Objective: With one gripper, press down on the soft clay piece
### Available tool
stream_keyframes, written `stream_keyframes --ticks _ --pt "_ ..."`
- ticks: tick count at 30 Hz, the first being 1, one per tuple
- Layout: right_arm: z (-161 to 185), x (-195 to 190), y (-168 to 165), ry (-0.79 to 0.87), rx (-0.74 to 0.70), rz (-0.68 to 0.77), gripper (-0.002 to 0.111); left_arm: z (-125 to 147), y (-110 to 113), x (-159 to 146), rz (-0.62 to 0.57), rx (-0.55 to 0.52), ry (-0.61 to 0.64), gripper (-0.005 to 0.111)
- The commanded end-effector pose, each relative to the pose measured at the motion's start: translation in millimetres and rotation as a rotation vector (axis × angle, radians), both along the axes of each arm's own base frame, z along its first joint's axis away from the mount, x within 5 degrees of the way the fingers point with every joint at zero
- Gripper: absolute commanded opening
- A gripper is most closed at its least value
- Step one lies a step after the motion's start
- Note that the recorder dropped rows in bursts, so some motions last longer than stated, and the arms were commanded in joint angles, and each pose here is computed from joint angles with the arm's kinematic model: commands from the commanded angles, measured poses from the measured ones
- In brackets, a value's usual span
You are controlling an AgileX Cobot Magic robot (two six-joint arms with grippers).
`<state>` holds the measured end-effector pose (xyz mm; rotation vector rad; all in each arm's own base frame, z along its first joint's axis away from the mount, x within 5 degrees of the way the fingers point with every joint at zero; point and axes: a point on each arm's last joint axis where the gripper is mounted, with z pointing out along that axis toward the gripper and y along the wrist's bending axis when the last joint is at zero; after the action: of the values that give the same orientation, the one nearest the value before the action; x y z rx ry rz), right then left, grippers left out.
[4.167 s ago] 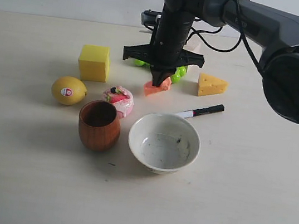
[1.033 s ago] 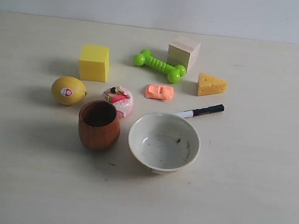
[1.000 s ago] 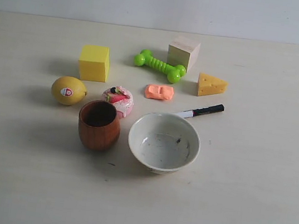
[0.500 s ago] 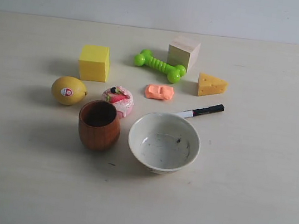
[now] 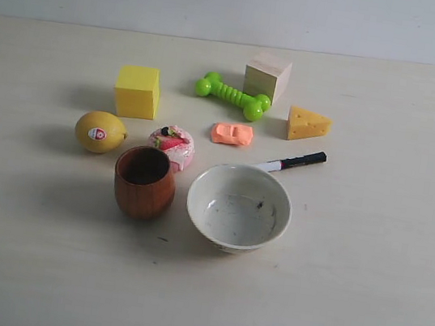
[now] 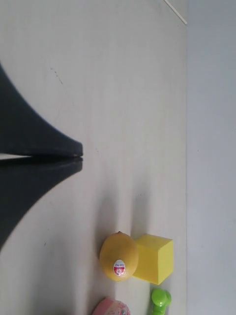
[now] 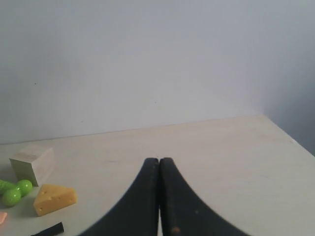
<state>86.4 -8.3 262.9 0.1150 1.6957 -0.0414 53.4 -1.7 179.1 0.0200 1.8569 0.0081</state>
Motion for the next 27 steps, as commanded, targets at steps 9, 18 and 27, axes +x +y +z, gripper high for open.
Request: stream_keyframes --ticks 9,18,27 --pt "-48.9 -23.2 4.3 -0.074 -0.013 0.027 0.0 1.9 0.2 -0.2 0.002 0.004 -0.016 0.0" --pt "-67.6 -30.5 5.8 -0.02 0.015 0.035 0.0 1.9 0.2 -0.2 0.002 0.004 -0.016 0.0" --pt "-77.2 -32.1 7.0 0.086 0.029 0.045 0.0 1.9 0.2 -0.2 0.002 0.004 -0.016 0.0"
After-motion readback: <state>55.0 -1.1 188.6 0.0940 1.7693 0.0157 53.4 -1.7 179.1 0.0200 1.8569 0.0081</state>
